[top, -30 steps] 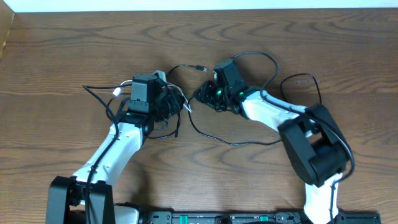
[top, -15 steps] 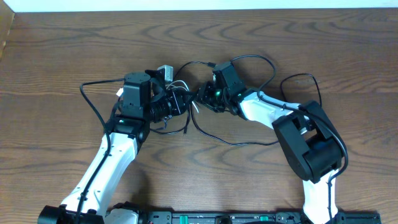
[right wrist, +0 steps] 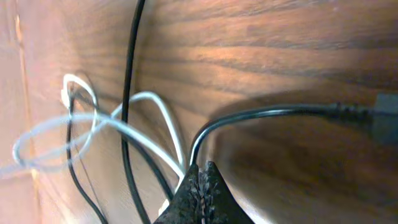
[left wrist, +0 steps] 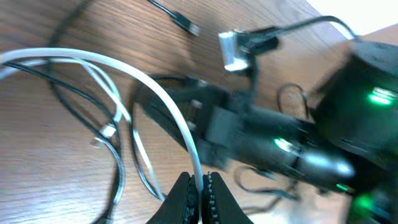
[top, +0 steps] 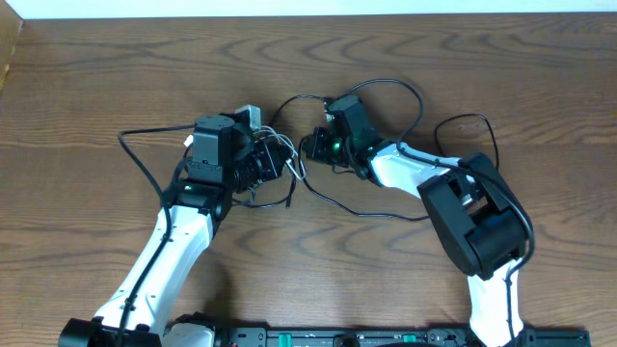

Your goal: Untangle cables

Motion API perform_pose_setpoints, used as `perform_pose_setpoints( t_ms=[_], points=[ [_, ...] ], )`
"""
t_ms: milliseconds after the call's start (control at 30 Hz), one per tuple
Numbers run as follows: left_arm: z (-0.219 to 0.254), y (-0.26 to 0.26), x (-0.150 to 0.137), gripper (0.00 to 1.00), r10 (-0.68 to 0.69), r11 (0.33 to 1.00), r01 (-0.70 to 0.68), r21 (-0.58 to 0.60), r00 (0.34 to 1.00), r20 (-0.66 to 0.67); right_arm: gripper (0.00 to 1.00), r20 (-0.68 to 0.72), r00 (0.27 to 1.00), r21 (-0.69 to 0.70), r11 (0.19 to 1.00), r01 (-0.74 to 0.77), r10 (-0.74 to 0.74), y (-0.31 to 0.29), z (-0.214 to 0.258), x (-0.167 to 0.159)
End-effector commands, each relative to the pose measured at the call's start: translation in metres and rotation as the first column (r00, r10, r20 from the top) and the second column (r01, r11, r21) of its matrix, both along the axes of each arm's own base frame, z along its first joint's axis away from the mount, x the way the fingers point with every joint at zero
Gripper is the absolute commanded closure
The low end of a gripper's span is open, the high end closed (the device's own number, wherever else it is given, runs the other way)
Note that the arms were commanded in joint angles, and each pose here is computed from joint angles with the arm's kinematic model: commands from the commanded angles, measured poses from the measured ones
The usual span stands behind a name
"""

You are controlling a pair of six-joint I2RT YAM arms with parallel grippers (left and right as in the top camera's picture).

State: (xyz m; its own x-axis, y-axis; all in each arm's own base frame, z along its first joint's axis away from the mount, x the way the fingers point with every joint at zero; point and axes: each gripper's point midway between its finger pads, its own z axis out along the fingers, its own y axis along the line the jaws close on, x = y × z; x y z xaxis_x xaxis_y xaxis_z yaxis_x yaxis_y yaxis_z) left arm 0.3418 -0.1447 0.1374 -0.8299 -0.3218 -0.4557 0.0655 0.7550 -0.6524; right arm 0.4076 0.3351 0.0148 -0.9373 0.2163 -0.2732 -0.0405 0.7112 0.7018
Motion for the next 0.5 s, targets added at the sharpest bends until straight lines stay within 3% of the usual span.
perform_pose_setpoints(
  t_ms=[0, 300, 333, 467],
  points=[
    [-0.004, 0.015, 0.012, 0.93, 0.091, 0.994, -0.091, 0.064, 0.996, 0.007, 0.99, 0.209, 0.954, -0.016, 0.976, -0.217, 0.215, 0.008, 0.052, -0.007],
    [-0.007, 0.015, 0.013, 0.93, 0.109, 0.993, -0.108, 0.051, 0.994, -0.014, 0.98, 0.166, 0.963, 0.018, 0.976, -0.216, 0.21, 0.002, 0.059, -0.011],
    [-0.004, 0.013, 0.013, 0.92, 0.108, 0.994, -0.108, 0.03, 0.994, -0.015, 0.89, 0.142, 0.968, 0.012, 0.978, -0.209, 0.206, -0.004, 0.059, -0.012],
    [0.005, 0.01, 0.019, 0.92, 0.153, 0.987, -0.154, -0.045, 0.988, -0.024, 0.27, 0.077, 0.953, -0.077, 0.955, -0.286, 0.292, -0.022, 0.052, -0.031]
  ],
)
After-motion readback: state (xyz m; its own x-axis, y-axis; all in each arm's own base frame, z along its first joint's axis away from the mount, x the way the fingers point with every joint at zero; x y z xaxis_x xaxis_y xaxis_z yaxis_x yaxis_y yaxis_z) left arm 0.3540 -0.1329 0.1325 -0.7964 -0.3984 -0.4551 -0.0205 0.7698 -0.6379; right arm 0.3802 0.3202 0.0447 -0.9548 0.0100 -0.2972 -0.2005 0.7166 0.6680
